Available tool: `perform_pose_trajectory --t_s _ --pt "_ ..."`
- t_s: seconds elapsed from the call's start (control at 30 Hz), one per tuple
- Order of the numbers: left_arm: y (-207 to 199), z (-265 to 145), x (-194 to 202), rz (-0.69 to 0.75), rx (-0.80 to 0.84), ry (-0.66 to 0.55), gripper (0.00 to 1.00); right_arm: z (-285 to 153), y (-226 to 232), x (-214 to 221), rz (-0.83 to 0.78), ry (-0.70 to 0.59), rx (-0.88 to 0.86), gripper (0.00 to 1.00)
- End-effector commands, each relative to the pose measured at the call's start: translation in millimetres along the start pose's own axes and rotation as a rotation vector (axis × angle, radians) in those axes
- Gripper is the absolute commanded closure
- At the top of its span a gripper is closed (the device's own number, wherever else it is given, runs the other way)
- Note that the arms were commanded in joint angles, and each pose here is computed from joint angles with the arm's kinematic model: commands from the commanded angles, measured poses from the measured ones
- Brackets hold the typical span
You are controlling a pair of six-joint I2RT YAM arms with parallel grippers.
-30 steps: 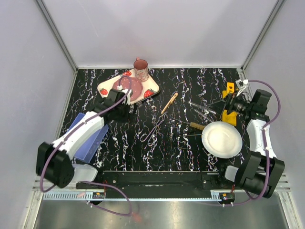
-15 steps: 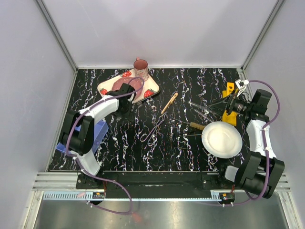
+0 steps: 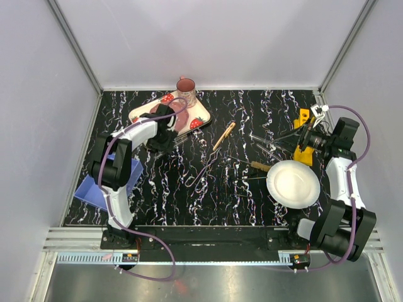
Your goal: Organize the chemistry lab equipment
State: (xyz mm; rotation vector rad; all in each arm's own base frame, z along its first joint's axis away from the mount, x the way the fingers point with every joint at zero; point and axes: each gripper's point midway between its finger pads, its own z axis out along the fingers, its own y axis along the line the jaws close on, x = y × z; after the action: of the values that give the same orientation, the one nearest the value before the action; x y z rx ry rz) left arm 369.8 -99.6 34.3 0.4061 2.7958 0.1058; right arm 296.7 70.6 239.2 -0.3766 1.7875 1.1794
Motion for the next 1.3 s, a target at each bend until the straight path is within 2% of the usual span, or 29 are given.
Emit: perform_pose_trajectory --t_s 0.0,0.37,0.73,0.97,1.27 --pt "0 2 -11 0.009 0.039 -0.016 0.39 1 7 -11 -0.055 -0.001 -0.023 0.0" --pt "-12 11 5 0.008 0.105 0.022 0.51 1 6 -12 -0.052 0.0 -0.023 0.0" --pt "-27 12 26 0.038 0.112 0.037 0.55 1 7 -13 -0.043 0.001 -0.032 0.0" --pt "-50 13 22 0.075 0.053 0.034 0.56 1 7 -13 -0.04 0.002 -0.038 0.0" --pt "-72 12 3 0.112 0.066 0.004 0.56 2 7 -13 -0.04 0.003 -0.04 0.0"
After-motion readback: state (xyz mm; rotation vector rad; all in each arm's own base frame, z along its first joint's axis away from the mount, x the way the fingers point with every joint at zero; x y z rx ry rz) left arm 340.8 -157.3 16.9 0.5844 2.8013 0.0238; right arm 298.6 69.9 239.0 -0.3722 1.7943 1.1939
